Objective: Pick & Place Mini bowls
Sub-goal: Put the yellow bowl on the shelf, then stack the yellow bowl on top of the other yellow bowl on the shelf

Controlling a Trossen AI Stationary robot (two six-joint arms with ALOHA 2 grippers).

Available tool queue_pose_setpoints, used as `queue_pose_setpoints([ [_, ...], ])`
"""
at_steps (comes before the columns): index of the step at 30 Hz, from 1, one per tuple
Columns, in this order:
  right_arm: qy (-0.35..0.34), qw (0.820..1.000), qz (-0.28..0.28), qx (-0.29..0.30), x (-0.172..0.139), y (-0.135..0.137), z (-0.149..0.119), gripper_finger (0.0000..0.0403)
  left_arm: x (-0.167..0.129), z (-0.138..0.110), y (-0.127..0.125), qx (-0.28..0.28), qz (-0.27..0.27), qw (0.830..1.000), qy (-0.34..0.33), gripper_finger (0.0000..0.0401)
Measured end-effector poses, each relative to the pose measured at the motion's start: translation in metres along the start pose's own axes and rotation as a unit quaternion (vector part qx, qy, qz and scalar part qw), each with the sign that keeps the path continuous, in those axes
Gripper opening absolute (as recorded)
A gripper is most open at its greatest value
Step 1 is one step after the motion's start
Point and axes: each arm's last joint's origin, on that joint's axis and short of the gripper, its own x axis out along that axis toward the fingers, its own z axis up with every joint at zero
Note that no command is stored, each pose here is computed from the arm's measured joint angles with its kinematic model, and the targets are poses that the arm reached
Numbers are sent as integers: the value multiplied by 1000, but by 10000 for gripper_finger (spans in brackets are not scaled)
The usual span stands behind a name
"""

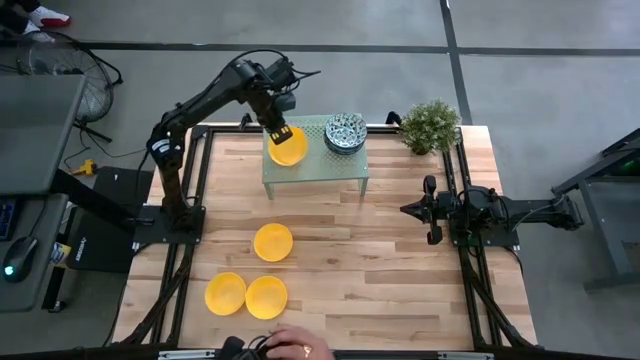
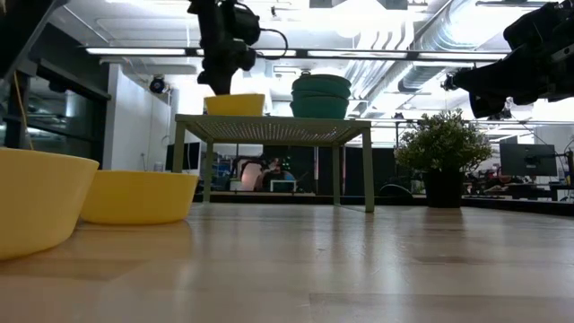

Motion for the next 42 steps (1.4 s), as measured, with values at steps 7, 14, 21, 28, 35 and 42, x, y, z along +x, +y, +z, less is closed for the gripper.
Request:
queue_pose_setpoints([
  [7, 0, 1000, 0, 0, 0, 0, 0, 0, 14, 5, 1, -6, -14, 1000, 16, 0],
  [14, 0, 1000, 0, 0, 0, 0, 0, 0, 13, 6, 2, -3, -1, 1000, 11, 9],
  [21, 0, 1000, 0, 0, 0, 0, 0, 0, 14, 7, 2, -1, 1, 1000, 10, 40],
  [28, 0, 1000, 0, 0, 0, 0, 0, 0, 14, 8, 2, 12, 13, 1000, 5, 87],
  [35, 0, 1000, 0, 0, 0, 0, 0, 0, 13, 8, 3, 22, 16, 1000, 1, 130],
  [42, 0, 1000, 0, 0, 0, 0, 0, 0, -11, -3, -1, 31, 24, 999, -18, 133],
])
